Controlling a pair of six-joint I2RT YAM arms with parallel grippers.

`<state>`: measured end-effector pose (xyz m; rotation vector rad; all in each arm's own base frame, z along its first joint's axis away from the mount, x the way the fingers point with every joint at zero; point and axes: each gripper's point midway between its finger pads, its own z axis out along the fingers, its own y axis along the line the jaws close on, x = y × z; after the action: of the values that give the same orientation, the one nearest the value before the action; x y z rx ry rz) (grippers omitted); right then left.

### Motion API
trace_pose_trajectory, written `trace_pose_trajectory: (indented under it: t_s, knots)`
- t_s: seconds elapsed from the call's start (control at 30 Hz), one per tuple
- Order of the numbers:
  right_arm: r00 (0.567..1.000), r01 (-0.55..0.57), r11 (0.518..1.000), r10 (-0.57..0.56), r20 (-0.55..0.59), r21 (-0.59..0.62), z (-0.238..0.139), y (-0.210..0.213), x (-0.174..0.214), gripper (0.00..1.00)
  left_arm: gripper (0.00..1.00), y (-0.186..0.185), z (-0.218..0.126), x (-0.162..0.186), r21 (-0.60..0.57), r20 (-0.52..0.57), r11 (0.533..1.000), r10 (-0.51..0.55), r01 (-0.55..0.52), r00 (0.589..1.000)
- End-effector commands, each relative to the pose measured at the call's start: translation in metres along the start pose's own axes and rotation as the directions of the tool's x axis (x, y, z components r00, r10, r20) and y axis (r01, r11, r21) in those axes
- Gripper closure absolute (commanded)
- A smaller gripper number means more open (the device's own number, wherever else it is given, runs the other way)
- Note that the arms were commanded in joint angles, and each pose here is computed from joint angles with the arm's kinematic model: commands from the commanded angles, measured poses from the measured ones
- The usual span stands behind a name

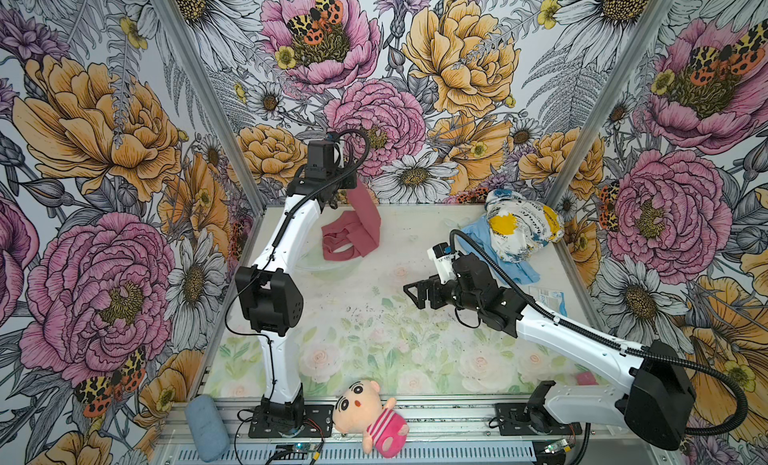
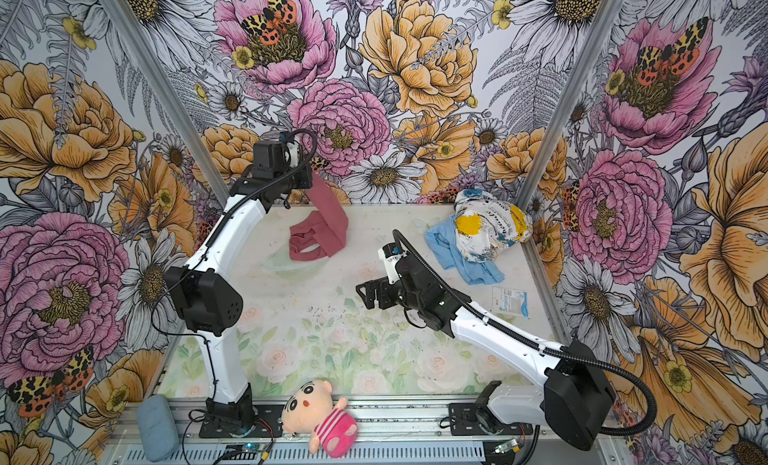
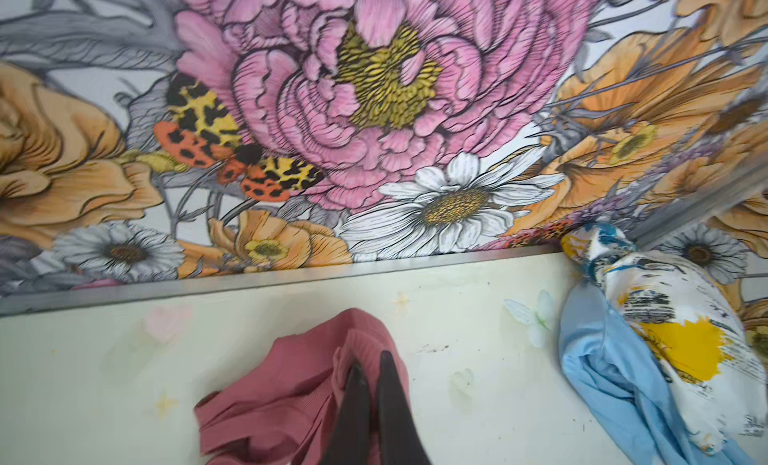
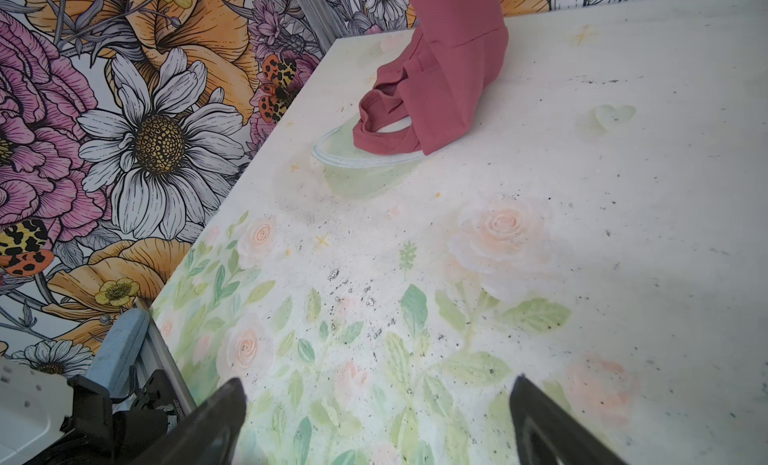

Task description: Pick out a specific cloth from the pile

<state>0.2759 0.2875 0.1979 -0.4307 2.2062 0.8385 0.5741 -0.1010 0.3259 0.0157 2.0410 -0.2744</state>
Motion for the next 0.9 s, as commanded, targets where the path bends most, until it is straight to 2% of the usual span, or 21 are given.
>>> trace_pose_trajectory:
  t_s: [0.0, 0.13, 0.33, 0.47, 0.53, 0.6, 0.7, 0.77, 0.87]
  knots:
    - [1.0, -0.01, 1.0, 0.011, 0.004, -0.003, 0.004, -0.001, -0.004, 0.01, 1.0, 0.037, -0.044, -0.027, -0.108, 0.098, 0.994, 0.001, 0.01, 0.995]
    - [1.0, -0.016, 1.0, 0.016, -0.007, -0.013, 0.009, 0.0, -0.003, 0.01, 1.0, 0.057, -0.063, -0.01, -0.134, 0.088, 0.991, 0.003, 0.009, 0.996]
    - [1.0, -0.018, 0.999, 0.018, -0.006, -0.028, 0.012, 0.004, -0.005, 0.01, 1.0, 0.078, -0.055, 0.029, -0.193, 0.01, 0.981, -0.024, 0.026, 1.0]
    - [1.0, -0.02, 0.999, 0.019, -0.008, -0.028, 0.012, 0.003, -0.004, 0.01, 1.0, 0.092, -0.052, 0.042, -0.262, -0.009, 0.965, -0.03, 0.026, 1.0]
    - [1.0, -0.021, 0.999, 0.021, -0.007, -0.027, 0.012, 0.004, -0.004, 0.01, 1.0, 0.106, -0.055, 0.045, -0.343, -0.008, 0.939, -0.029, 0.024, 1.0]
    - [1.0, -0.029, 0.999, 0.029, -0.008, -0.024, 0.012, 0.003, -0.004, 0.01, 1.0, 0.126, -0.065, 0.045, -0.457, 0.001, 0.889, -0.016, 0.015, 1.0]
    - [0.999, -0.033, 0.999, 0.033, -0.009, -0.018, 0.012, 0.001, -0.002, 0.01, 1.0, 0.146, -0.078, 0.046, -0.564, 0.003, 0.826, 0.005, -0.002, 1.0]
    - [0.999, -0.032, 0.999, 0.032, -0.009, -0.02, 0.012, 0.001, -0.002, 0.01, 1.0, 0.151, -0.082, 0.046, -0.576, 0.01, 0.818, 0.003, 0.004, 1.0]
    - [0.999, -0.033, 0.999, 0.033, -0.013, -0.027, 0.011, 0.003, -0.002, 0.01, 1.0, 0.15, -0.081, 0.043, -0.551, 0.034, 0.834, -0.005, 0.023, 0.999]
